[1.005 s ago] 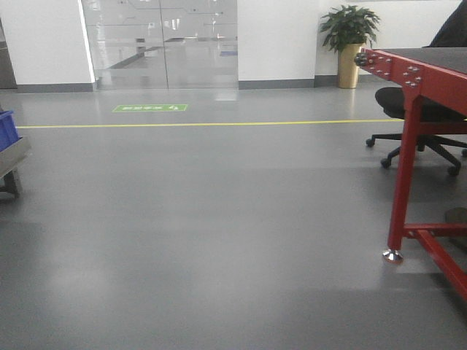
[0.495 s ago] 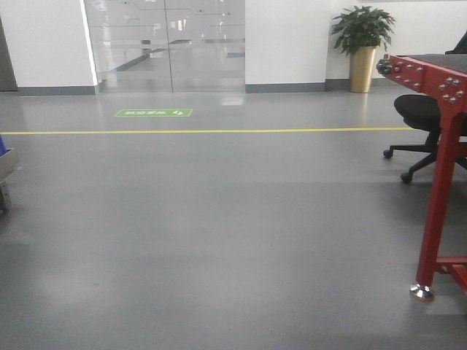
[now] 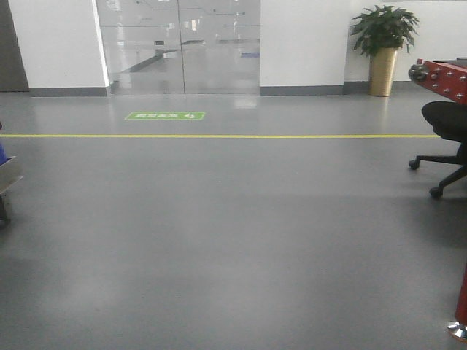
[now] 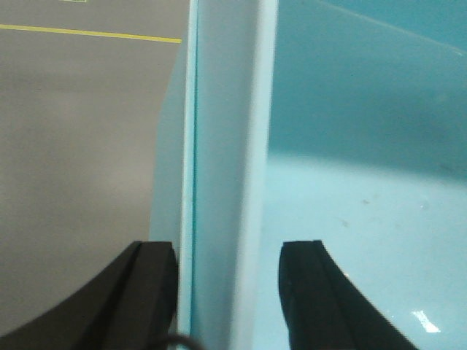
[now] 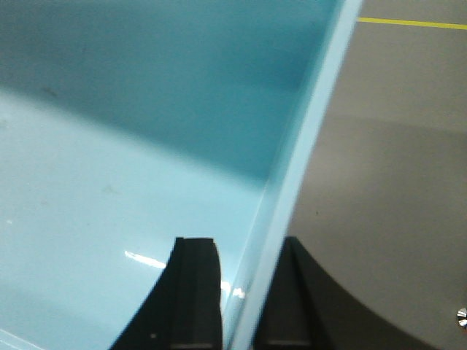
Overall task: Move two blue bins to right shelf middle
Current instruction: 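Turn the base toward the shelf with the red bag bin and approach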
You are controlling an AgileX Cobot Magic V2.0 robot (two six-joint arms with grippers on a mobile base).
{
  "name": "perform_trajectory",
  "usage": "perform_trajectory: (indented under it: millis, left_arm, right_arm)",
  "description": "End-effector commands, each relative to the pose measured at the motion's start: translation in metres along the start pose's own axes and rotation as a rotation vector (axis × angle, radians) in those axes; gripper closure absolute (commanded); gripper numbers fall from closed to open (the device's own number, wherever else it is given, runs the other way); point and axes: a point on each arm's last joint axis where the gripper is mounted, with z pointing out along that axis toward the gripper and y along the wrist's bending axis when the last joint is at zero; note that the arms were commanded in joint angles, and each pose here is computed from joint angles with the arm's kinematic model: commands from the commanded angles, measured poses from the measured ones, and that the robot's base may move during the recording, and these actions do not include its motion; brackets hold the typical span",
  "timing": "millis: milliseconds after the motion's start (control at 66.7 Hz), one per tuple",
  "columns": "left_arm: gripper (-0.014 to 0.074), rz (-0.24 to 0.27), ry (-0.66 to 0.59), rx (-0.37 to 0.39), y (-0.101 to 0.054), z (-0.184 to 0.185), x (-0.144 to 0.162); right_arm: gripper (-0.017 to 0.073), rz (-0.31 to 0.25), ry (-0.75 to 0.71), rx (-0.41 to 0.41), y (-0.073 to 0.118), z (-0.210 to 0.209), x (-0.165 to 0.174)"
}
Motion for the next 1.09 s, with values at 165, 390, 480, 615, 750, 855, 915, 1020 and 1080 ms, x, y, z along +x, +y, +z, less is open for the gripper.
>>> perform_trajectory:
  millis: [165,390,480,615,750,855,915,1020,1080]
  left_arm:
    - [0.0704,0.01,-0.108,0.045,-0.0062,-0.0114,-0.013]
    - [0.0704,0.01,-0.108,0.045,-0.0062,-0.0114,-0.013]
    - [0.0704,0.01,-0.108,0.045,-0.0062,-0.0114,-0.013]
    - [0.0704,0.01,-0.108,0.045,-0.0062,-0.0114,-0.013]
    - [0.0704,0.01,-0.108,0.045,-0.0062,-0.0114,-0.013]
    - [0.0704,0.01,-0.108,0.045,-0.0062,-0.0114,-0.013]
    - [0.0704,0.01,-0.108,0.045,-0.0062,-0.0114,-0.013]
    - [0.0704,0.01,-0.108,0.045,-0.0062,-0.0114,-0.013]
    - [0.0704,0.01,-0.108,0.045,-0.0062,-0.0114,-0.013]
  right_arm:
    - [0.0713,-0.03,-0.108,-0.02,0.0022,-0.0092,-0.0118]
    - [0.0713,-0.03,-0.108,-0.02,0.0022,-0.0092,-0.0118]
    - [0.0713,-0.03,-0.108,-0.02,0.0022,-0.0092,-0.0118]
    - [0.0713,-0.03,-0.108,-0.02,0.0022,-0.0092,-0.0118]
    - [0.0713,-0.03,-0.108,-0.02,0.0022,-0.0092,-0.0118]
    - [0.0713,-0.03,-0.108,-0.02,0.0022,-0.0092,-0.0118]
    - [0.0713,-0.03,-0.108,-0.02,0.0022,-0.0092,-0.0118]
    - [0.0713,-0.03,-0.108,-0.02,0.0022,-0.0092,-0.0118]
    - [0.0713,-0.03,-0.108,-0.02,0.0022,-0.0092,-0.0118]
